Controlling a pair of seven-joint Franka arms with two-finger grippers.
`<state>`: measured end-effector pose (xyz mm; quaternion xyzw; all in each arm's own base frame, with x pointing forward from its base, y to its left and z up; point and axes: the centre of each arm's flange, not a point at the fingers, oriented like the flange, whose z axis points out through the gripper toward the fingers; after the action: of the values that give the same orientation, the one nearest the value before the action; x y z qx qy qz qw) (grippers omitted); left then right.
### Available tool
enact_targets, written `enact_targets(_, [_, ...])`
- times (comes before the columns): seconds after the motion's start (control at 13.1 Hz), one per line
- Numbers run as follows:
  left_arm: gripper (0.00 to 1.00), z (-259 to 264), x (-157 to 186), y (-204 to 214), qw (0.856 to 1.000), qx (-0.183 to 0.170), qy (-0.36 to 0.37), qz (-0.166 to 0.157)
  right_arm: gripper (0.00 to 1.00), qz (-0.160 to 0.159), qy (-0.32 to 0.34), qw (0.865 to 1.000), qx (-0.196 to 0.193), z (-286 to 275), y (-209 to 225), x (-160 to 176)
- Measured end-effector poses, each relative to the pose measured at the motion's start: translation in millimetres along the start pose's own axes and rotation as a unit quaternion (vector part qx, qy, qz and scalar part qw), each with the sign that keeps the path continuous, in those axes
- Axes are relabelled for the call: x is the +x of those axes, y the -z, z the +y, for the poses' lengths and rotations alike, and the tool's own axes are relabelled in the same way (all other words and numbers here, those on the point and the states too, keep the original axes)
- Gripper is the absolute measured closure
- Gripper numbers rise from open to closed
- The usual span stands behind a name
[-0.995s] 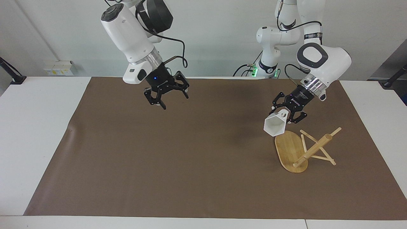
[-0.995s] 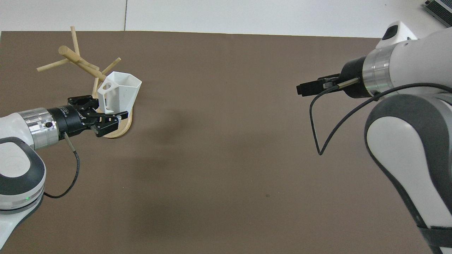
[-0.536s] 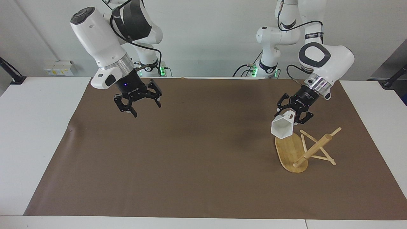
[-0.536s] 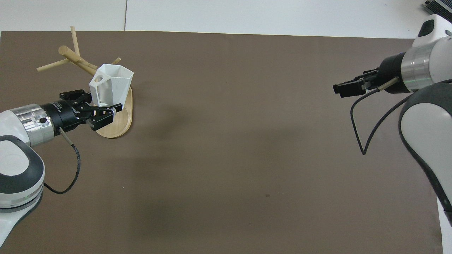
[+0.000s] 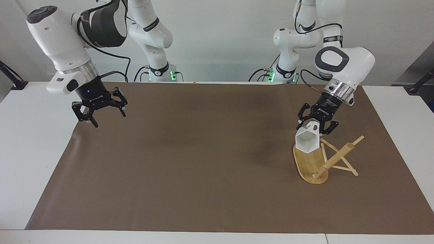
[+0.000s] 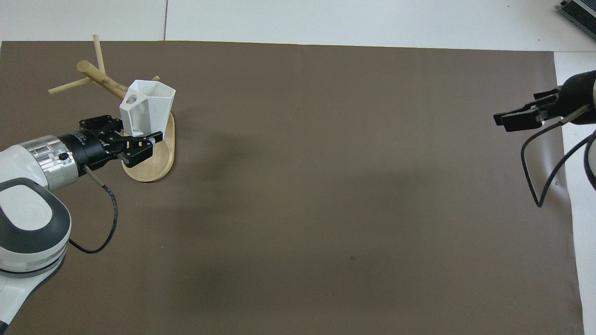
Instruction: Hang cup on rack
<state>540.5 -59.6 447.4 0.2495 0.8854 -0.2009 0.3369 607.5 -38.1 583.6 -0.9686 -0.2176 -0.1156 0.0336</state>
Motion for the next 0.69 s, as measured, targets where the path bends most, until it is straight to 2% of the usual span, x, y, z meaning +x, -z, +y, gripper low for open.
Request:
enact_targets(0.38, [0.30,5.9,-0.5,-7.9,1.000,-0.006,0.003,0.002,0.00,-0.035,-0.057,0.996,-0.056,22.2,9.5,-15.0])
enact_targets(0.69, [0.30,10.6,-3.8,-10.8,1.000,-0.014,0.016,-0.002,0.00,-0.041,-0.142,0.987,-0.061,23.2,12.7,-17.3])
